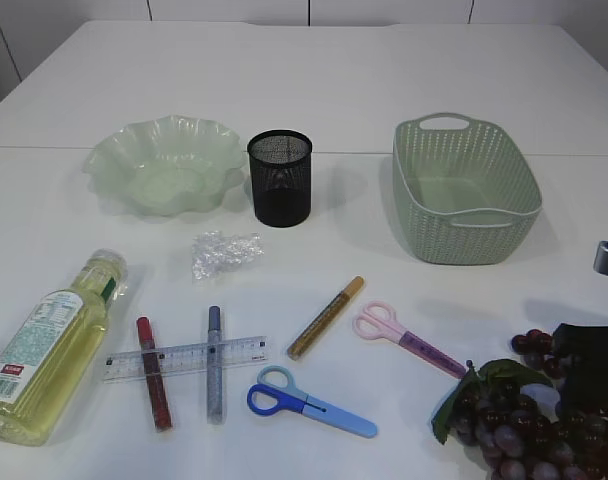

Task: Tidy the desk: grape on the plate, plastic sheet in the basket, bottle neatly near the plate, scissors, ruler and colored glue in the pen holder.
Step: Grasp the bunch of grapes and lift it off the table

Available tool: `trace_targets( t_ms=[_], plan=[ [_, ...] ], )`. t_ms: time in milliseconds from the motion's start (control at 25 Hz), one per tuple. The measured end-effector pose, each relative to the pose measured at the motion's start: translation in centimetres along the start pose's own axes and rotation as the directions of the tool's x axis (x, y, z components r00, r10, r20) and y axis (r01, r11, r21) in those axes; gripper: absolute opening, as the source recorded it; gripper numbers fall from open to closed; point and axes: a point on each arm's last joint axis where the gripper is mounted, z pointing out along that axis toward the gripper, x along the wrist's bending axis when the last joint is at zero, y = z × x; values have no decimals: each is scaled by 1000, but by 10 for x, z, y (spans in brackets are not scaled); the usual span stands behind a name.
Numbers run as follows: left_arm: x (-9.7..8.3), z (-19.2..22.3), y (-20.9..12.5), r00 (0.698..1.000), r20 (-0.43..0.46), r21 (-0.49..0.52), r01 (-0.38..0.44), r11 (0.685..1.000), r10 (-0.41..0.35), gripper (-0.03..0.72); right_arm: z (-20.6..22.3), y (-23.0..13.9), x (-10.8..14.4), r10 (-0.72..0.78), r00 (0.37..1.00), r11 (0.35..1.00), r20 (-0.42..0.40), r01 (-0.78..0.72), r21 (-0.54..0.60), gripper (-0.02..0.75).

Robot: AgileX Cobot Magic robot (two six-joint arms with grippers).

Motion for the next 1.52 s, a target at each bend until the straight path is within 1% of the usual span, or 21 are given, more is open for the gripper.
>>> trace_targets(
  t_ms=[440,560,600,720,920,1080,1200,1320,1520],
  plan=[
    [0,0,1,1000,3,-12,-5,1000,5,467,18,7,-1,28,1000,1000,10,-28,-2,552],
    [0,0,1,1000,3,-15,-5,1000,5,466,19,8,-1,30,1000,1000,9,-29,-8,540],
    [0,0,1,1000,3,-15,-5,1000,5,466,19,8,0,30,1000,999,8,-29,-13,529],
    [0,0,1,1000,3,-15,-5,1000,5,463,19,9,0,32,999,999,5,-32,-21,462],
    [0,0,1,1000,3,-15,-5,1000,5,456,19,10,1,57,998,998,-12,-57,-27,319],
    [0,0,1,1000,3,-15,-5,1000,5,455,19,10,2,60,998,998,-15,-61,-32,234],
    [0,0,1,1000,3,-15,-5,1000,5,454,19,10,2,62,998,998,-16,-62,-32,187],
    [0,0,1,1000,3,-15,-5,1000,5,454,19,10,2,62,998,998,-16,-62,-32,157],
    [0,0,1,1000,2,-15,-6,1000,6,445,19,10,2,34,999,999,-20,-35,-25,132]
  ],
)
